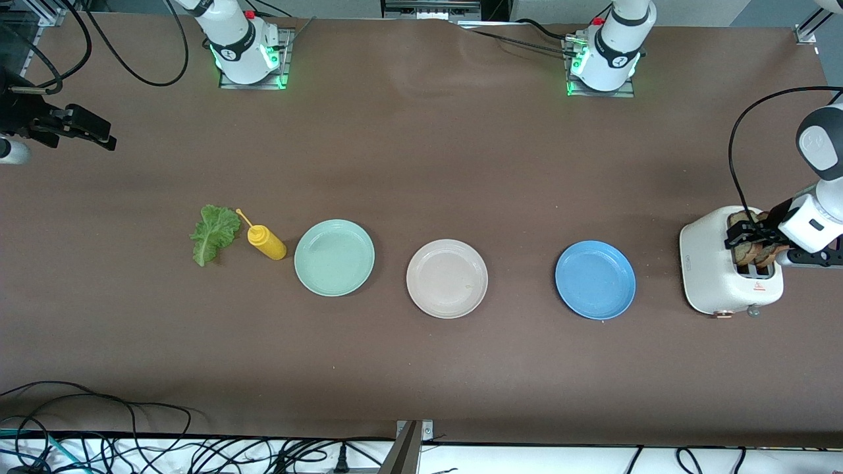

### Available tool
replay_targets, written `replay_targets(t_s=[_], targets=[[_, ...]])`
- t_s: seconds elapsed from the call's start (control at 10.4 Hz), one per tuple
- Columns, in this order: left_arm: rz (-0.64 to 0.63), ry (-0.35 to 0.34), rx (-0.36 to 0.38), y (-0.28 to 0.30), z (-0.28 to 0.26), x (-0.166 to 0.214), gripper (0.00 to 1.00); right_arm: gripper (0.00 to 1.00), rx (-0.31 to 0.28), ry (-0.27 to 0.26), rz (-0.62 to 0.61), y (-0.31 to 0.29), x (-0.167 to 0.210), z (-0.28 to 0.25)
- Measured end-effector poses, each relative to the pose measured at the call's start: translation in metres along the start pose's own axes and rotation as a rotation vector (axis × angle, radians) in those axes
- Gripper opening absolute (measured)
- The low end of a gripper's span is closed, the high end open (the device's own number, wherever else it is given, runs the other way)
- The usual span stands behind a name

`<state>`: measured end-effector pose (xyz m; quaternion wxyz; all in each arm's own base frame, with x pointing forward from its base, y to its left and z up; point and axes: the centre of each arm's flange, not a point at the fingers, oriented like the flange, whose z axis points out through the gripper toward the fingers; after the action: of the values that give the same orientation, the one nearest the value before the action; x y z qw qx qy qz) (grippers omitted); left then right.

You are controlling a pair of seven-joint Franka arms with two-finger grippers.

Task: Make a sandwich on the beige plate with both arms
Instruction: 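Grasp the bread slice with the left gripper and lift it out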

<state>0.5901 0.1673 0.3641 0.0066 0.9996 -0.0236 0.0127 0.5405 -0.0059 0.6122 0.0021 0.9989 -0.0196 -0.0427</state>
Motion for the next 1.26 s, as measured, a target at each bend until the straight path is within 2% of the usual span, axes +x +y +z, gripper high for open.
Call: replay_targets(t_s=[0.19, 0.29, 0.39, 0.58, 0.87, 1.26], targets=[[0.035, 0.003, 0.003, -0.011, -0.001, -0.003, 0.23, 1.0, 0.0, -0.001, 0.0, 0.0, 0.0, 0.0], [0.038, 0.003, 0.004, -0.015, -0.001, -0.005, 0.21, 1.0, 0.0, -0.001, 0.0, 0.0, 0.0, 0.0], [0.037, 0.005, 0.005, -0.015, -0.001, -0.005, 0.14, 1.0, 0.0, -0.001, 0.0, 0.0, 0.0, 0.0], [0.012, -0.004, 0.001, -0.014, -0.006, -0.004, 0.14, 1.0, 0.0, -0.001, 0.0, 0.0, 0.0, 0.0], [-0.043, -0.029, -0.022, -0.008, -0.04, 0.002, 0.14, 1.0, 0.0, -0.002, 0.0, 0.0, 0.0, 0.0], [-0.122, 0.017, -0.129, 0.007, -0.101, 0.016, 0.11, 1.0, 0.0, -0.002, 0.0, 0.0, 0.0, 0.0]])
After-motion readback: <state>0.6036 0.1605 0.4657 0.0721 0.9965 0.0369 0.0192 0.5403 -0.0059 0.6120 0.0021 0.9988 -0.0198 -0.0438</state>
